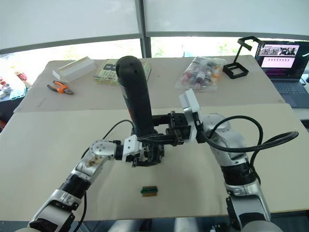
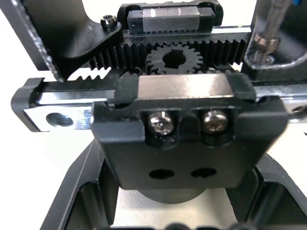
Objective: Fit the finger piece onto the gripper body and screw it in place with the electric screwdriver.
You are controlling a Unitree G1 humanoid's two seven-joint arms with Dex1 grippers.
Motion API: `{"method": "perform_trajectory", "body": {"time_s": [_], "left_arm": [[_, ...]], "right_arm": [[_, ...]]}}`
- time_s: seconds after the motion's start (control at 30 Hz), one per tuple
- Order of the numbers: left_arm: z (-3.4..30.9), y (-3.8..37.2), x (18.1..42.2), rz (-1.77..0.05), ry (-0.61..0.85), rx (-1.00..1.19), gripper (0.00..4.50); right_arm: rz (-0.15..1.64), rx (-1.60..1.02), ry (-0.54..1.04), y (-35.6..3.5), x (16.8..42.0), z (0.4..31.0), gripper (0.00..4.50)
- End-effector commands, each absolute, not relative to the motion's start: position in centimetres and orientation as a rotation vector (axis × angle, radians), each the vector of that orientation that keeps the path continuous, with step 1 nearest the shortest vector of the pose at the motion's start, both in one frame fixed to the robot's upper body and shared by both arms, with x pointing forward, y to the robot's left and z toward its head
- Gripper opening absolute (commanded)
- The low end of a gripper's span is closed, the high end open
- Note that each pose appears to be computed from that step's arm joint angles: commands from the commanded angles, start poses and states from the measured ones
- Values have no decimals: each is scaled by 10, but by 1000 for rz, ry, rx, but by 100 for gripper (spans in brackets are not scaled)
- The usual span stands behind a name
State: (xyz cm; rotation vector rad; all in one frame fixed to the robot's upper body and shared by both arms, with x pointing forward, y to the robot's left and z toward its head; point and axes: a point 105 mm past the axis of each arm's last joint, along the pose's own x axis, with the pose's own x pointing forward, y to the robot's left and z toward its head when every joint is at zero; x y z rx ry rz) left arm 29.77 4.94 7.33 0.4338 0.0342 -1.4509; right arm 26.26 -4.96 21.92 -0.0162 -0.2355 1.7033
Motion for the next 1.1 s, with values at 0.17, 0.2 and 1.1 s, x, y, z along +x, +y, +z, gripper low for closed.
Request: {"method": "perform_trajectory", "body": {"time_s": [0.17, 0.2, 1.1], "left_arm": [[87, 56, 310, -1404, -6, 475, 237], [87, 56, 310, -1404, -8, 476, 237], [86, 57, 308, -1419, -3, 477, 237]], "right_arm": [[1677, 8, -31, -42, 268, 191, 188], [1672, 0, -26, -41, 269, 189, 188], [1684, -88, -145, -41, 269, 211, 188]]}}
